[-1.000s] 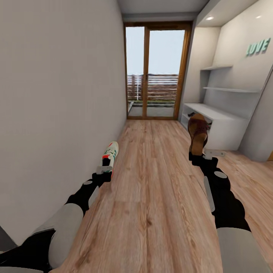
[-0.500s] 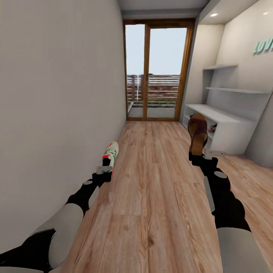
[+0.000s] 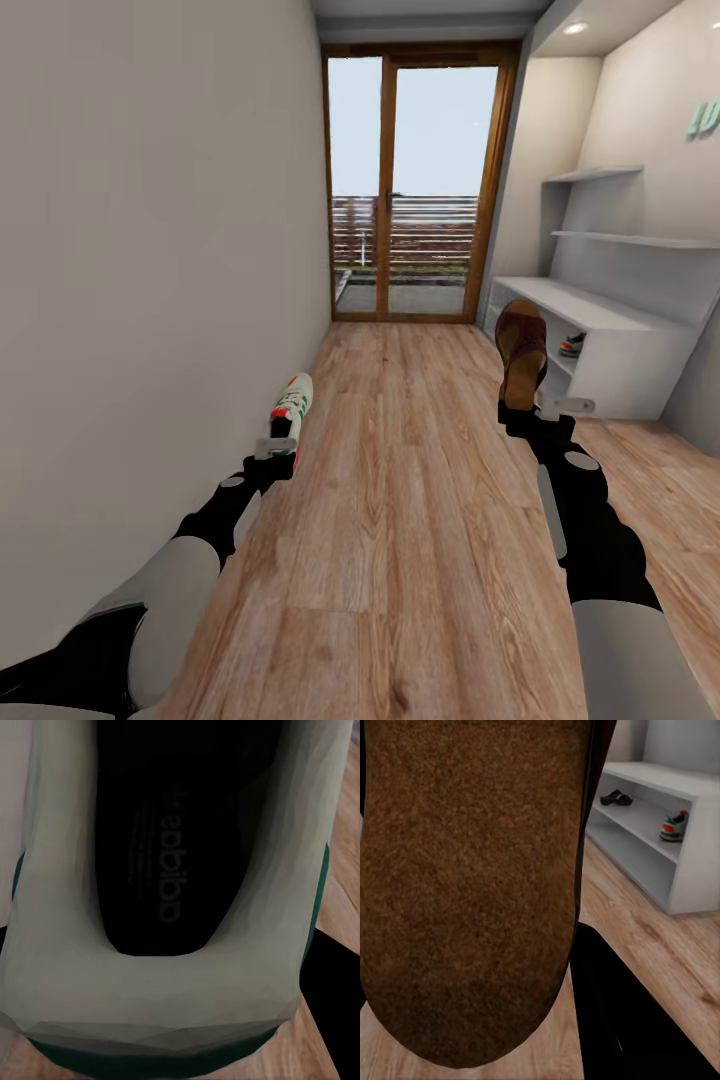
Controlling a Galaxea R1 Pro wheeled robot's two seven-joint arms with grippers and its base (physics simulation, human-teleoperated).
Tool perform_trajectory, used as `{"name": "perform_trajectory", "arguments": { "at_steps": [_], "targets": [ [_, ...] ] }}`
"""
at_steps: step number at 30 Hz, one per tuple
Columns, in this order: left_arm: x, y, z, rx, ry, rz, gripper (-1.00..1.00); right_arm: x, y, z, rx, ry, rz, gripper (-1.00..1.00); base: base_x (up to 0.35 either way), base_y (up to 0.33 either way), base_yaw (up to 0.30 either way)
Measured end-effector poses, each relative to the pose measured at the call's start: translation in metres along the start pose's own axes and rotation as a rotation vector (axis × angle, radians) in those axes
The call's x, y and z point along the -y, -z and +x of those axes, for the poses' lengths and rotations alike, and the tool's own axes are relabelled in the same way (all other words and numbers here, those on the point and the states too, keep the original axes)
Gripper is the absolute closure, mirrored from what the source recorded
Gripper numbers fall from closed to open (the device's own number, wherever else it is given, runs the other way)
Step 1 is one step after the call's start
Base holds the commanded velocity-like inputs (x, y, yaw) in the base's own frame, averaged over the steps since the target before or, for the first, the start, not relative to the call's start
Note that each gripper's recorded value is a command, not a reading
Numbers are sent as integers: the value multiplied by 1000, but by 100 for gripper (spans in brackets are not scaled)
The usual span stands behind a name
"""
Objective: Pick up the two gym shoes and the two sandals from the corridor floor and place them onto the hallstand (shoe rack) in the corridor, making sure they are on the rack and not on the floor. Arrange them so the two gym shoes are next to each other and the two sandals are next to each other.
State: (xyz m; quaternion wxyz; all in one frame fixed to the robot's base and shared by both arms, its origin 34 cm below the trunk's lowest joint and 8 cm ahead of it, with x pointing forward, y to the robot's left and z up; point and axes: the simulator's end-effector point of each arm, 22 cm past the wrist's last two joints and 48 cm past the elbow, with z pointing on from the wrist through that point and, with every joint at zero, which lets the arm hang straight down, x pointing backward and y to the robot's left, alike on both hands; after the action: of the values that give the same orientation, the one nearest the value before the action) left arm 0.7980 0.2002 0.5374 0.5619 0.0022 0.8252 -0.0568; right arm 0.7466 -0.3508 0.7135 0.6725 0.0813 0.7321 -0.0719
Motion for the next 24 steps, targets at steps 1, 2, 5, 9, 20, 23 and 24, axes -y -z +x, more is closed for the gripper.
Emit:
{"name": "perform_trajectory", "arguments": {
  "at_steps": [1,2,5,9,20,23,24],
  "targets": [
    [0,0,0,0,0,0,100,0,0,0,0,0,0,100,346,-110,0],
    [0,0,0,0,0,0,100,0,0,0,0,0,0,100,346,-120,0],
    [0,0,0,0,0,0,100,0,0,0,0,0,0,100,346,-135,0],
    [0,0,0,0,0,0,100,0,0,0,0,0,0,100,346,-152,0],
    [0,0,0,0,0,0,100,0,0,0,0,-2,-1,100,346,-110,0],
    [0,0,0,0,0,0,100,0,0,0,0,-2,-1,100,346,-90,0],
    [0,0,0,0,0,0,100,0,0,0,0,-2,-1,100,346,-90,0]
  ]
}}
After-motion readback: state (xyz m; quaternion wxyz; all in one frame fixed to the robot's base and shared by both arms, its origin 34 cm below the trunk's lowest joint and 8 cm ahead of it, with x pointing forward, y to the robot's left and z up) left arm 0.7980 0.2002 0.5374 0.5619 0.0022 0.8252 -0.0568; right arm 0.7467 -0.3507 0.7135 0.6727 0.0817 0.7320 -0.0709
